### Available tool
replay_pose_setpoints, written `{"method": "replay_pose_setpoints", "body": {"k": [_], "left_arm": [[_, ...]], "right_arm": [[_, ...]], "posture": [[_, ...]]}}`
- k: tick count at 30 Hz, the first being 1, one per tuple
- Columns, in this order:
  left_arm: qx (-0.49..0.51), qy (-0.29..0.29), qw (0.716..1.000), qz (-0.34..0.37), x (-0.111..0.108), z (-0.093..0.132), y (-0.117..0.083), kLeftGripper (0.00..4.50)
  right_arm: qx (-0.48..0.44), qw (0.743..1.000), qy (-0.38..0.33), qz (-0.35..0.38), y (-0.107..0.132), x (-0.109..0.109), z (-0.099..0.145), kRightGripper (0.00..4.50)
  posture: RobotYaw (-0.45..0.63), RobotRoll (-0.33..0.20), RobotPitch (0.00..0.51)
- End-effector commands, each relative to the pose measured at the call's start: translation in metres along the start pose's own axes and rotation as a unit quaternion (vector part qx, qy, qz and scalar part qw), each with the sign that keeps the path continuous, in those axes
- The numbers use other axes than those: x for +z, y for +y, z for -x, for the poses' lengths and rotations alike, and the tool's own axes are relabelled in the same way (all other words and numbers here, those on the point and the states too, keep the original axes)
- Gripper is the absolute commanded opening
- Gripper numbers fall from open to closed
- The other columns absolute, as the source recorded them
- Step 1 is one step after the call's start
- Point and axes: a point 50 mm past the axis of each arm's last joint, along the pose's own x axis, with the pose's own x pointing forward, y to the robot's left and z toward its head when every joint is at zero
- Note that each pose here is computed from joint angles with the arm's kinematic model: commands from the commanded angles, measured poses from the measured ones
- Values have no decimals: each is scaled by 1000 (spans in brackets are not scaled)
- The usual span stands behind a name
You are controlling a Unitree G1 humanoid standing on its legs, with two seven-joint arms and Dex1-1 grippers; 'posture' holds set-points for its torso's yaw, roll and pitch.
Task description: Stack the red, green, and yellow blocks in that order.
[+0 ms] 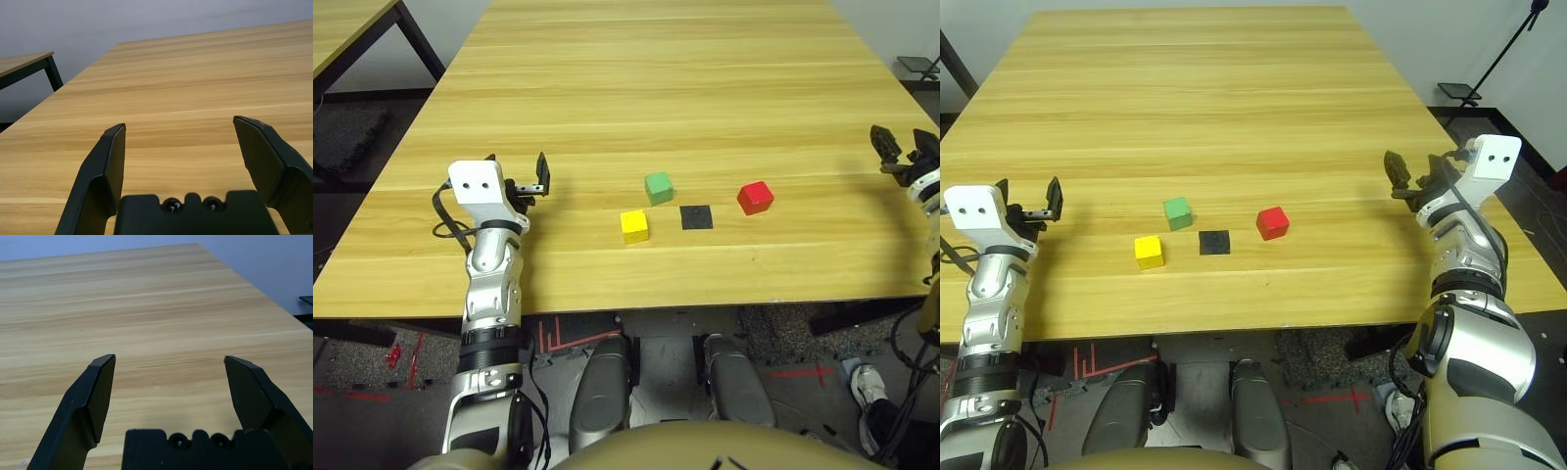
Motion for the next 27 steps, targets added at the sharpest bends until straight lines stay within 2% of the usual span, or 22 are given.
{"method": "replay_pose_setpoints", "body": {"k": [1, 3, 6, 8, 9, 11, 12, 13, 16, 20, 22, 27], "left_arm": [[11, 22, 1000, 8, -11, 5, 5, 4486], [-1, 31, 1000, 5, -13, 5, 6, 4486], [-76, -1, 997, 28, 18, -7, 2, 4486], [-140, -3, 989, 40, 37, -12, -3, 4486], [-185, 4, 982, 43, 48, -14, -8, 4486], [-290, 17, 956, 35, 72, -15, -21, 4486], [-344, 25, 938, 17, 84, -14, -27, 4486], [-376, 32, 926, 5, 91, -13, -30, 4486], [-467, 55, 882, -17, 103, -6, -45, 4486], [-553, 85, 828, -33, 106, 7, -69, 4486], [-570, 92, 816, -38, 106, 11, -78, 4486], [-571, 101, 814, -40, 107, 15, -87, 4486]], "right_arm": [[-7, 1000, 24, -4, -4, -11, 6, 4500], [-2, 999, 32, 13, -6, -10, 8, 4500], [94, 992, 59, 62, 6, 4, -1, 4500], [181, 975, 85, 96, 18, 11, -5, 4500], [248, 954, 113, 125, 25, 15, -5, 4500], [382, 887, 192, 174, 36, 23, -1, 4500], [449, 838, 226, 213, 44, 29, 0, 4500], [488, 803, 247, 236, 49, 32, 1, 4500], [552, 726, 274, 305, 72, 38, -8, 4500], [584, 661, 293, 368, 97, 40, -20, 4500], [594, 636, 297, 392, 105, 42, -24, 4500], [604, 620, 297, 404, 121, 44, -32, 4500]], "posture": [[229, -161, 88], [227, -157, 93], [221, -155, 98], [223, -150, 91], [228, -147, 87], [250, -149, 72], [262, -157, 66], [264, -161, 67], [279, -165, 67], [301, -175, 58], [331, -177, 53], [380, -188, 59]]}}
